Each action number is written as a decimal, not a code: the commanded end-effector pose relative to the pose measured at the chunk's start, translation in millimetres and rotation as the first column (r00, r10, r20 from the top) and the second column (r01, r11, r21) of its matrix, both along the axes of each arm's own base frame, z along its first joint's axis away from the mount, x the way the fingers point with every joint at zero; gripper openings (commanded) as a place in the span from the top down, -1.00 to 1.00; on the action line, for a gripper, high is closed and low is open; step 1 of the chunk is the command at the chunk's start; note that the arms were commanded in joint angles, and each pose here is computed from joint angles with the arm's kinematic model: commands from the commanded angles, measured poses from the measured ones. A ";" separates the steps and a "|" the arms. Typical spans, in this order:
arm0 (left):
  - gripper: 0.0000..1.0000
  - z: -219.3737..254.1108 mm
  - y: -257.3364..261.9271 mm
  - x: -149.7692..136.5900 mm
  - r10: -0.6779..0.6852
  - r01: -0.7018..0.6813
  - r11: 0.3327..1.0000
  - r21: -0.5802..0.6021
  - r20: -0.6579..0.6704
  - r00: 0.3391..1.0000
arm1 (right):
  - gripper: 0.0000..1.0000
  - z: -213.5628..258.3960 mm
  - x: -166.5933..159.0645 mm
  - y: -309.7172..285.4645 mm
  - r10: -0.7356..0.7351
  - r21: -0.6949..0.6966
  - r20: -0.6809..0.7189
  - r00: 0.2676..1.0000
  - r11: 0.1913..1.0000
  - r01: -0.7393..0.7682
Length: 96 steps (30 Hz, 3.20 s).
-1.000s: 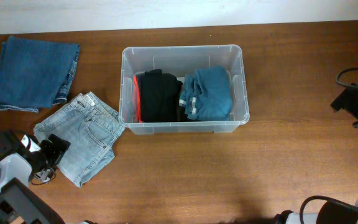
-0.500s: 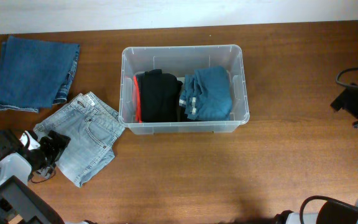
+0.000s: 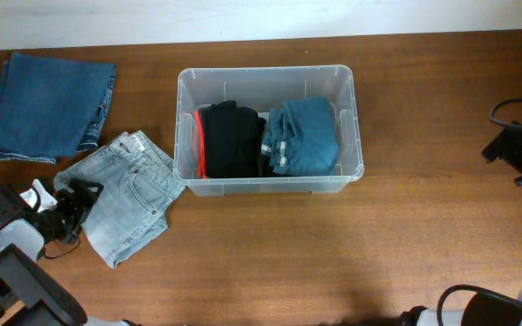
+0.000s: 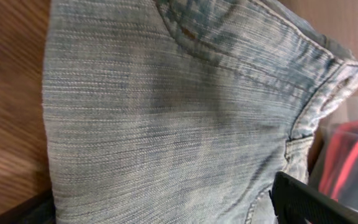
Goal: Pack container
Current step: 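Regrip the light-wash jeans with the left gripper and lift, then carry the jeans right and lower them into the clear bin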
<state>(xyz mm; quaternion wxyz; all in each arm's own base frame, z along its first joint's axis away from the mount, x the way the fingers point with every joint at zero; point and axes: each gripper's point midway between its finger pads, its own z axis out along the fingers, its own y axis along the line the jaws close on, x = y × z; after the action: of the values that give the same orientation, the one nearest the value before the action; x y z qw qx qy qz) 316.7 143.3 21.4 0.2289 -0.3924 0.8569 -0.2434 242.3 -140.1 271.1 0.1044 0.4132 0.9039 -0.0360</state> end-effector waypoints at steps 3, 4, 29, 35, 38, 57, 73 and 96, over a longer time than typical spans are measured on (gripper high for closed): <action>-0.92 -17.4 -26.6 -13.1 -0.039 0.034 0.991 -0.131 -0.041 0.998 | -0.97 1.3 -1.1 -1.4 -0.010 -0.003 0.004 1.000 1.000 0.011; -0.92 -14.3 -29.9 -11.0 -0.059 0.056 0.988 -0.141 -0.016 0.998 | -0.97 1.3 -1.1 -1.3 -0.010 -0.003 0.004 1.000 1.000 0.010; 0.99 -13.9 -31.3 -10.5 -0.072 0.071 0.987 -0.143 -0.005 0.997 | -0.97 1.3 -1.1 -1.3 -0.010 -0.003 0.005 1.000 1.000 0.010; 0.99 -0.5 -40.8 -3.0 -0.084 0.096 0.973 -0.210 0.062 0.994 | -0.97 1.3 -1.0 -1.2 -0.010 -0.003 0.005 1.000 1.000 0.010; 0.99 15.2 -43.8 3.1 -0.095 0.119 0.966 -0.228 0.115 0.989 | -0.97 1.3 -1.0 -1.2 -0.010 -0.003 0.005 1.000 1.000 0.010; 0.99 213.4 -44.6 -1.1 -0.135 0.110 0.990 0.087 0.395 0.909 | -0.97 1.3 -1.1 -1.3 -0.010 -0.003 0.005 1.000 1.000 0.010; 0.99 379.4 -140.7 -43.4 -0.328 0.207 0.945 0.255 0.710 0.623 | -0.97 1.3 -1.1 -1.3 -0.010 -0.003 0.005 1.000 1.000 0.010; 0.99 389.8 -341.6 84.3 -0.315 0.616 0.787 0.020 0.872 0.374 | -0.97 1.3 -1.0 -1.2 -0.010 -0.003 0.005 1.000 1.000 0.010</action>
<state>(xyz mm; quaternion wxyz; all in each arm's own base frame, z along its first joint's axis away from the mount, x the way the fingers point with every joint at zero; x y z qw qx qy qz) 385.3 -171.7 411.1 0.4588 -0.0087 0.6776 -0.5747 242.4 -140.3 271.2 0.1047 0.4133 0.9038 -0.0361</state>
